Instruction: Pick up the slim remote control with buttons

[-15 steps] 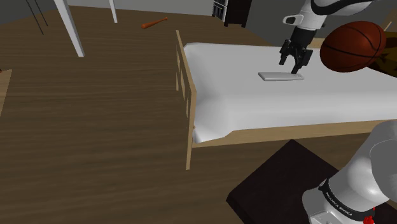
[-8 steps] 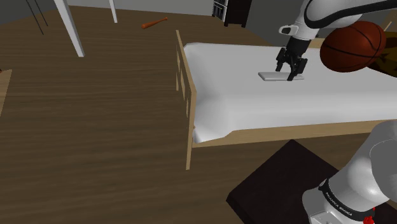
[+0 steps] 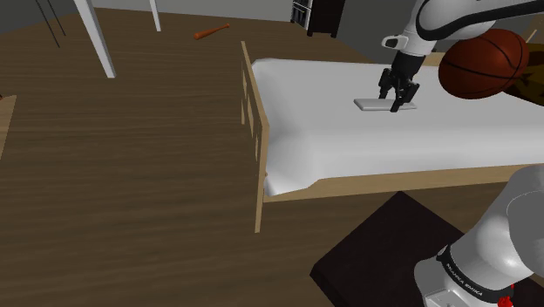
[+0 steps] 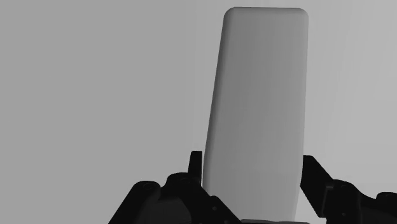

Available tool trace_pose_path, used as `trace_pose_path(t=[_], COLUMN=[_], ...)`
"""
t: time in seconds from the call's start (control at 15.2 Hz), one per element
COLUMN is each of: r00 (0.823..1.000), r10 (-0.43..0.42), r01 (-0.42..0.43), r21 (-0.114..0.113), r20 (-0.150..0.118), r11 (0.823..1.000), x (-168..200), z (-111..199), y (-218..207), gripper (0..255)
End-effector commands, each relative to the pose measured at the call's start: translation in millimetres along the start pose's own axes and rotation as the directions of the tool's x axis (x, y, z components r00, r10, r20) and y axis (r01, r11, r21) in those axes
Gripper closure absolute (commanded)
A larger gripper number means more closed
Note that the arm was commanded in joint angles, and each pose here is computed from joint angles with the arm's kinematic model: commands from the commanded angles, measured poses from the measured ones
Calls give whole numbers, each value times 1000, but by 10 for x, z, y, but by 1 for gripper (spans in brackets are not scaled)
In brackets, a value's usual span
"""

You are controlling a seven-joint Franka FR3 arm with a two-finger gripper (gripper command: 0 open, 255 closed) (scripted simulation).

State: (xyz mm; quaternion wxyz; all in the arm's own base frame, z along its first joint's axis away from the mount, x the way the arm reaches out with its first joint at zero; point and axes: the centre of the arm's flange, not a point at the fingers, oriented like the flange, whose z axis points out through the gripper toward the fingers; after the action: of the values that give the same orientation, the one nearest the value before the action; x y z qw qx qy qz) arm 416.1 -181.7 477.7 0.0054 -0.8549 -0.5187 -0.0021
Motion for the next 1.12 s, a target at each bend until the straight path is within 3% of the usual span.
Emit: trace_pose_path(t=[0.0, 1.06], r00=[1000, 1000], r10=[1, 1], r01=[-1, -1], r21=[1, 1], r20=[1, 1], r11=[1000, 1000], x=[-4, 14], z=[11, -731], y=[3, -8], gripper=[255, 255])
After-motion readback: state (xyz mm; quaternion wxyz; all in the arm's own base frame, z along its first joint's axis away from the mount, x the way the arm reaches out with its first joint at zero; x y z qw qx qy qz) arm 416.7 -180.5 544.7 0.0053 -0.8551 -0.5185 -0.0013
